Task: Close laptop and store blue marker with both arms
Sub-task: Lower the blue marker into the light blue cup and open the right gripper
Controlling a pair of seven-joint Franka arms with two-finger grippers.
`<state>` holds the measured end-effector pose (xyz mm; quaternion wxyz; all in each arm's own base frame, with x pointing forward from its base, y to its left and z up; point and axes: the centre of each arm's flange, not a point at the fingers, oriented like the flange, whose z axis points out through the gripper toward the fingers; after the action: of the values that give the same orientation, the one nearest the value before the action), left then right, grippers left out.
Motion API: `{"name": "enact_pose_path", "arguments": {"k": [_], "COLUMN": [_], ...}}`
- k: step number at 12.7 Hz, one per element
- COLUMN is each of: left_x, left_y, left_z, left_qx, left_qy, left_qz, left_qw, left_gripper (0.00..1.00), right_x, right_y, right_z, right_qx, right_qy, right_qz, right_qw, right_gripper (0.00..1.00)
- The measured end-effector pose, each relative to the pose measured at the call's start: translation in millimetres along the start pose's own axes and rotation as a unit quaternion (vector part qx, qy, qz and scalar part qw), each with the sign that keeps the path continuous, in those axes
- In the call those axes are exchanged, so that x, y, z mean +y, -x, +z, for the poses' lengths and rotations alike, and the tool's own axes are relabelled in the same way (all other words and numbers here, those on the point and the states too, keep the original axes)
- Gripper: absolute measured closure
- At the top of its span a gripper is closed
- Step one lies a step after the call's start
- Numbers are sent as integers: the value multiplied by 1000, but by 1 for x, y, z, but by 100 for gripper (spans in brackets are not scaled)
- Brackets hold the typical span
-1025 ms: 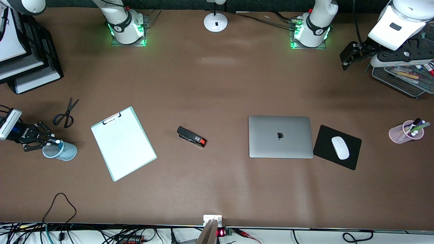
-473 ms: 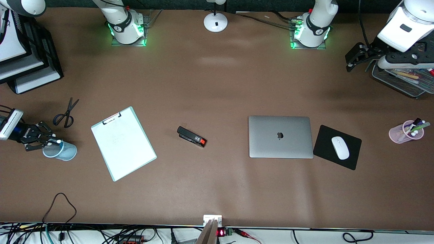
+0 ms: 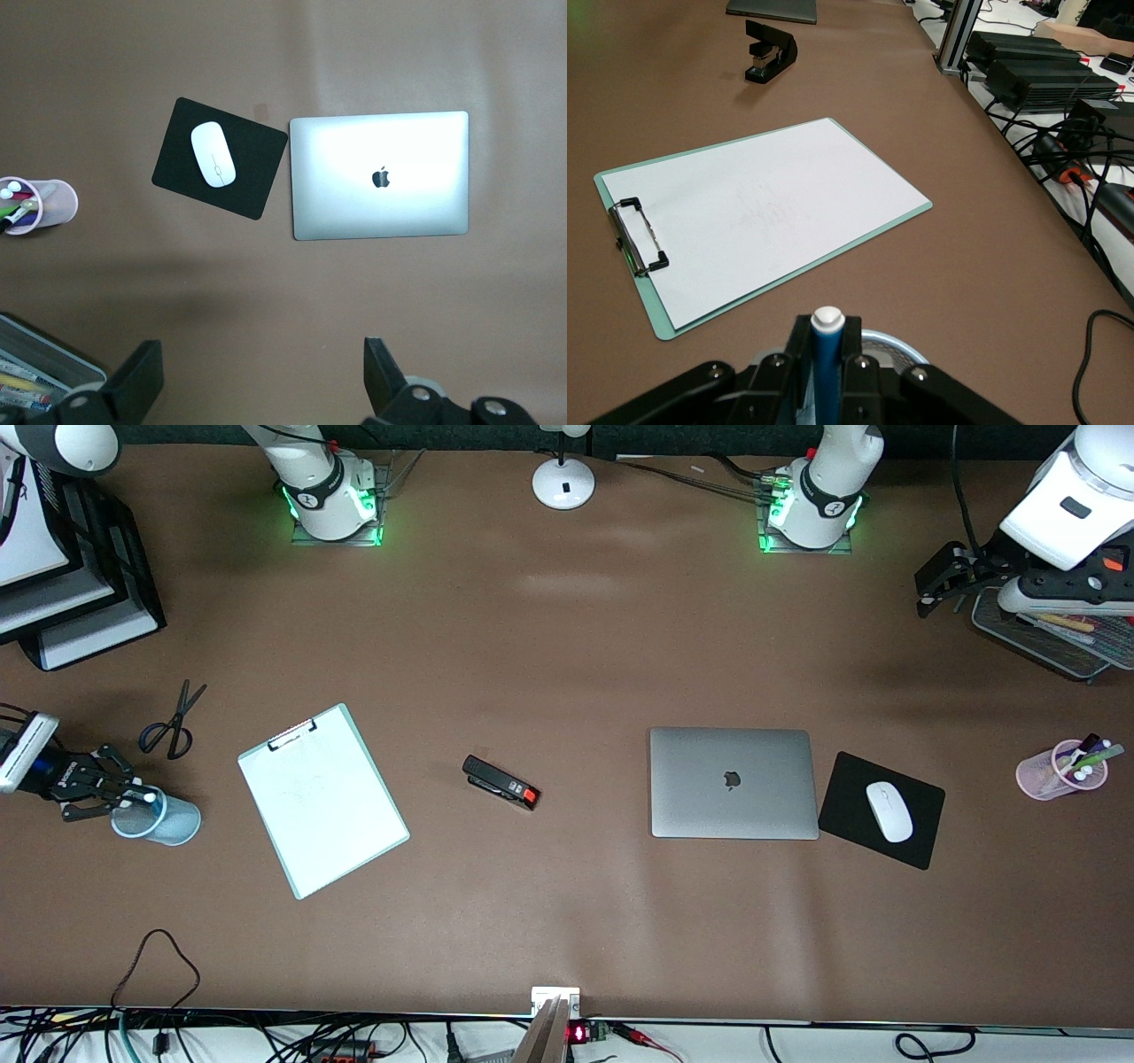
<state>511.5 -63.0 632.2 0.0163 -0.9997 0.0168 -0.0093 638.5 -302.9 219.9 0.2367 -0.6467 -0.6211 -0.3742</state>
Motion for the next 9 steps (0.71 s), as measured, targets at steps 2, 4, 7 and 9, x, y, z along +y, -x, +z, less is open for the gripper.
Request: {"name": "enact_pose_path", "arguments": {"k": [2, 4, 7, 9], "left_x": [-1, -1, -1, -1], "left_y": [3, 4, 4, 3], "left_z": [0, 0, 0, 3], "left_qx": [-11, -16, -18, -20], "left_qy": [-1, -1, -1, -1], "left_qz": [2, 4, 6, 7], "left_qw": [1000, 1000, 1000, 1000], "left_gripper": [0, 0, 0, 0], "right_x": [0, 0, 0, 2], "right_y": [2, 2, 3, 0], "right_z": [-2, -3, -8, -12], "right_qx": [0, -1, -2, -3], "right_qy": [1, 2, 6, 7], "right_qz": [1, 1, 2, 20], "right_qw": [1000, 1000, 1000, 1000], "right_gripper": [82, 68, 34, 11]}}
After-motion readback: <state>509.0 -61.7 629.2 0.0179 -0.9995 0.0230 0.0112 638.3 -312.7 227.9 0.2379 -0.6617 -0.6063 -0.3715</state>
